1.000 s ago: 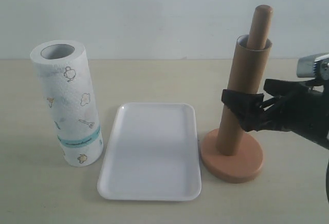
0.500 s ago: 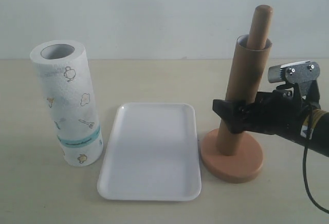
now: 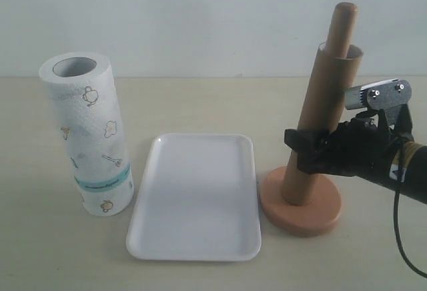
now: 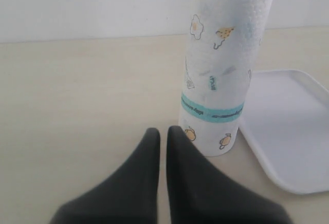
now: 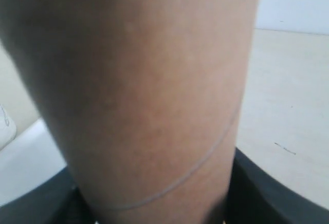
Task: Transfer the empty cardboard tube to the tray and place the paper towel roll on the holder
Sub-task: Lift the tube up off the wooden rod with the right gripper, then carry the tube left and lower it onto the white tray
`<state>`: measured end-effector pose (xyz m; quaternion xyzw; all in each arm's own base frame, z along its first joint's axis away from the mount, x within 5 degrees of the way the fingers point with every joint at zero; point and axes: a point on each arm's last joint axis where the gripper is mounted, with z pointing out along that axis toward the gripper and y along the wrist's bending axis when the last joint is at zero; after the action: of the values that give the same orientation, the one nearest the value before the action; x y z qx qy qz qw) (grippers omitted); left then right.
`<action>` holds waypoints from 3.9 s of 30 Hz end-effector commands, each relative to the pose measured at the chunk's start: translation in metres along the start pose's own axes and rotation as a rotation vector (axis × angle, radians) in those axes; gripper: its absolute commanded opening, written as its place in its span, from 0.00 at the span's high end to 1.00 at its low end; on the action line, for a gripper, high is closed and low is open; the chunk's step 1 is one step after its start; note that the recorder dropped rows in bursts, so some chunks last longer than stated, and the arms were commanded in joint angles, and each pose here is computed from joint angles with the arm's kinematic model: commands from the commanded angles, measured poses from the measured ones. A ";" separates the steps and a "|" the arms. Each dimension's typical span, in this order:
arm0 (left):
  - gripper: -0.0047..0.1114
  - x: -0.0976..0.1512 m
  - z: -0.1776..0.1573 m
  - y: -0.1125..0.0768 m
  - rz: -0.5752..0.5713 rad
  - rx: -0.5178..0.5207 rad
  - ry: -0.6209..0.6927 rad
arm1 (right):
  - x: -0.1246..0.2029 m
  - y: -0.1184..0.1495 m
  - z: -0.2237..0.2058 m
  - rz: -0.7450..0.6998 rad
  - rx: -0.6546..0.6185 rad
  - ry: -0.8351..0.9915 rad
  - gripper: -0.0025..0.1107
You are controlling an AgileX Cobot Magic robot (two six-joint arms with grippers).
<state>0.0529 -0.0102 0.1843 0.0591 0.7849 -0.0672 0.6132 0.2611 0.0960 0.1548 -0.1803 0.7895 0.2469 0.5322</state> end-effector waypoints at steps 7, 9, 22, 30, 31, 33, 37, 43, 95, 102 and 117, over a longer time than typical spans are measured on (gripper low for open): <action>0.92 -0.001 0.000 0.000 -0.004 0.001 -0.016 | -0.043 0.012 -0.031 -0.035 0.044 -0.095 0.98; 0.92 -0.001 0.000 0.000 -0.004 0.001 -0.016 | -0.053 0.016 -0.039 -0.032 0.045 -0.129 0.98; 0.92 -0.001 0.000 0.000 -0.004 0.001 -0.016 | -0.126 0.055 -0.118 -0.180 0.020 -0.483 0.98; 0.92 -0.001 0.000 0.000 -0.004 0.001 -0.016 | -0.166 0.082 -0.168 -0.290 -0.012 -0.693 0.98; 0.92 -0.001 0.000 0.000 -0.004 0.001 -0.016 | -0.170 0.084 -0.173 -0.284 -0.016 -0.712 0.98; 0.92 -0.001 0.000 0.000 -0.004 0.001 -0.016 | -0.178 0.090 -0.184 -0.293 -0.028 -0.746 0.98; 0.92 -0.001 0.000 0.000 -0.004 0.001 -0.016 | -0.195 0.107 -0.202 -0.308 -0.120 -0.759 0.98; 0.92 -0.001 0.000 0.000 -0.004 0.001 -0.016 | -0.209 0.125 -0.207 -0.175 -0.336 -0.620 0.98; 0.92 -0.001 0.000 0.000 -0.004 0.001 -0.016 | -0.042 0.150 0.092 0.159 -0.162 0.450 0.98; 0.92 -0.001 0.000 0.000 -0.004 0.001 -0.016 | -0.025 0.143 0.101 0.170 -0.160 0.511 0.98; 0.92 -0.001 0.000 0.000 -0.004 0.001 -0.016 | -0.005 0.130 0.114 0.116 -0.062 0.532 0.94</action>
<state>0.0529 -0.0102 0.1843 0.0591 0.7849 -0.0672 0.6132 0.2752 0.2710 0.1504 -0.2010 0.9034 0.2601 0.2752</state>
